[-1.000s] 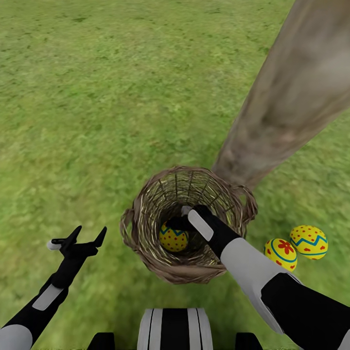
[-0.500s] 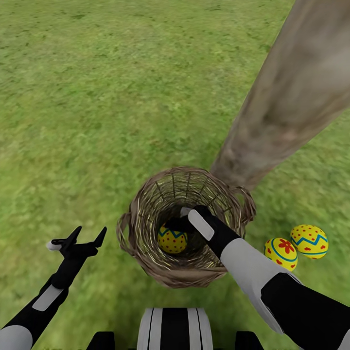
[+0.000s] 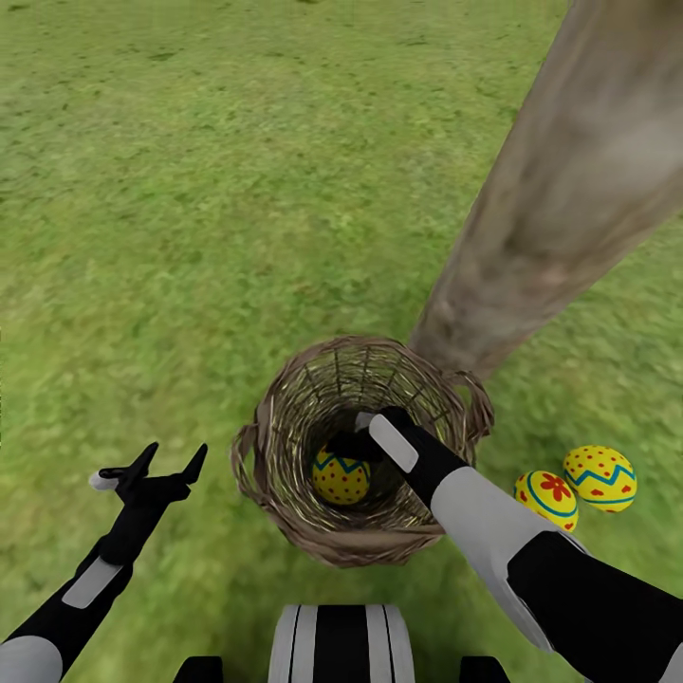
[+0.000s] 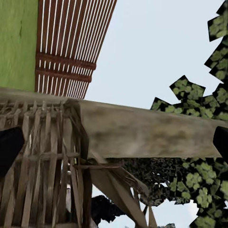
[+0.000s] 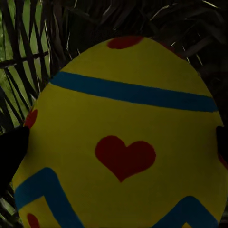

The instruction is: Take the three Easter eggs out of the wicker basket on the lawn in the garden, then place them on the lawn next to a single tree (choose any tree) so that all three eggs are next to the same tree and none are left in the basket.

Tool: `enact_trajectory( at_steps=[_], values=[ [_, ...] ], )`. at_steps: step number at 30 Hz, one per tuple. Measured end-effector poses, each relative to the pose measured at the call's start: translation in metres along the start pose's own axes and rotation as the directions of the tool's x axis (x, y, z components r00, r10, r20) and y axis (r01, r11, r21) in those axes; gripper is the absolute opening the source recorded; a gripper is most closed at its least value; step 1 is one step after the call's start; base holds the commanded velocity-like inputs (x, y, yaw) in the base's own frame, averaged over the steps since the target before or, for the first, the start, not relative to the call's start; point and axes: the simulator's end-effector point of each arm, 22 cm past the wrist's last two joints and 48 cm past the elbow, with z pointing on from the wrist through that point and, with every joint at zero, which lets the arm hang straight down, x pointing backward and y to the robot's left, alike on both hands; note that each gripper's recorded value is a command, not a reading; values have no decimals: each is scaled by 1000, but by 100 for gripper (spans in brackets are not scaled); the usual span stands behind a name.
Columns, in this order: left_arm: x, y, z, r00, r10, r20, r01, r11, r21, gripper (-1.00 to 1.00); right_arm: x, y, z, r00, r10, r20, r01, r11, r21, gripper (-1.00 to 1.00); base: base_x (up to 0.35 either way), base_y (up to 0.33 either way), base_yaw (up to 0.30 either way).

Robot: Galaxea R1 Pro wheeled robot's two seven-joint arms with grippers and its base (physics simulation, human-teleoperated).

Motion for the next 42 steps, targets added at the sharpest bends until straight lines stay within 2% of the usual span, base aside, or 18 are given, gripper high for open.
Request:
enact_trajectory(
  at_steps=[28,42],
  values=[
    [6,-54,29,998,45,-39,-41,996,82,100,-31,27,-64,994,-41,104,42,999,-8,-100,0,0,0],
    [11,-87,44,994,82,-72,-72,989,131,100,-41,38,-94,986,-66,152,68,998,-4,-100,0,0,0]
  ],
)
